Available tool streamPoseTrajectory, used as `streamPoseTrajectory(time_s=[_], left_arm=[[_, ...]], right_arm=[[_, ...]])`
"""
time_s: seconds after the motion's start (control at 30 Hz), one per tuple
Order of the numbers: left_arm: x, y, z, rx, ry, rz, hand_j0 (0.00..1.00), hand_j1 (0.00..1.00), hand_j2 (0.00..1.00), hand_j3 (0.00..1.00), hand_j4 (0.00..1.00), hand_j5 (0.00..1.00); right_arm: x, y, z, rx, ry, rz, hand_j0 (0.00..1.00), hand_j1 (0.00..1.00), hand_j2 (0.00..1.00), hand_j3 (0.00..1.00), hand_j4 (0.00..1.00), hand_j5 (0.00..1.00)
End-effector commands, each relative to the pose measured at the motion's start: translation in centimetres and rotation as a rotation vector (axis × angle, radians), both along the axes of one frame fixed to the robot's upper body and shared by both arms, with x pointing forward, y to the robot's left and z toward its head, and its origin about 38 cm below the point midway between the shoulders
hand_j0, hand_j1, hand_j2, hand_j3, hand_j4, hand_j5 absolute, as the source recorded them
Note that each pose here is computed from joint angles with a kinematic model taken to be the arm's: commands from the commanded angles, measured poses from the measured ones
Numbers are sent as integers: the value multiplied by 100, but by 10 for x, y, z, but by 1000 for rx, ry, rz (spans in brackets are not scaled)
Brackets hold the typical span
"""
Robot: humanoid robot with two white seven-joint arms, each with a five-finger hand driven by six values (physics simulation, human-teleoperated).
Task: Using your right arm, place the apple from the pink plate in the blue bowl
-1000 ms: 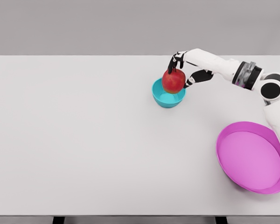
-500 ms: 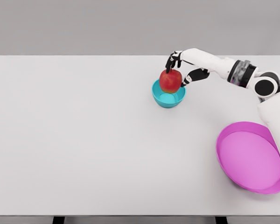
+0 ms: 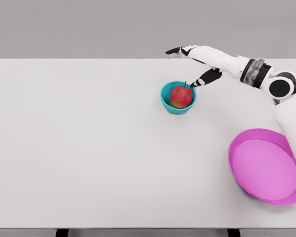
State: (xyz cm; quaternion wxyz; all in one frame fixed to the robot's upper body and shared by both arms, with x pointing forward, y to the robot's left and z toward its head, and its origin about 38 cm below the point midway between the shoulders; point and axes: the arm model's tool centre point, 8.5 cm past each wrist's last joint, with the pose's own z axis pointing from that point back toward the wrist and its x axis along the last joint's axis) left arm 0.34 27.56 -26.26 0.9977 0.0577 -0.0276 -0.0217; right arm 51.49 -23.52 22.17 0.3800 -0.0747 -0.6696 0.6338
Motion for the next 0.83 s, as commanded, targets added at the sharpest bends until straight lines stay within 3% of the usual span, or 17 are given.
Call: streamPoseTrajectory(time_s=[0.0,0.07,0.13,0.23,0.3,0.33,0.4,0.47,0.67,0.8], left_arm=[[0,0,0,0,0,0,100,100,100,100,100,100],[0,0,0,0,0,0,100,100,100,100,100,100],[0,0,0,0,0,0,100,100,100,100,100,100],[0,0,0,0,0,0,100,100,100,100,100,100],[0,0,0,0,0,0,100,100,100,100,100,100],[0,0,0,0,0,0,100,100,100,100,100,100],[0,0,0,0,0,0,100,100,100,100,100,100],[0,0,0,0,0,0,100,100,100,100,100,100],[0,0,0,0,0,0,100,100,100,100,100,100],[0,0,0,0,0,0,100,100,100,100,100,100]], right_arm=[[-5,0,18,-1,-54,22,100,100,100,100,100,100],[-19,-34,47,-82,-140,15,100,100,100,100,100,100],[-29,-66,64,-112,-177,-20,100,100,100,100,100,100],[-42,-105,59,-189,-151,-73,100,100,100,100,100,100],[-49,-124,55,-132,-143,-122,100,100,100,100,100,100],[-62,-152,54,-66,-156,-200,100,100,100,100,100,100],[-75,-152,58,-63,-188,-194,100,100,100,100,100,100],[-81,-152,42,-66,-153,-193,100,100,100,100,100,100],[-84,-147,23,-49,-116,-189,100,100,100,100,100,100],[-84,-149,20,-48,-108,-194,100,100,100,100,100,100]])
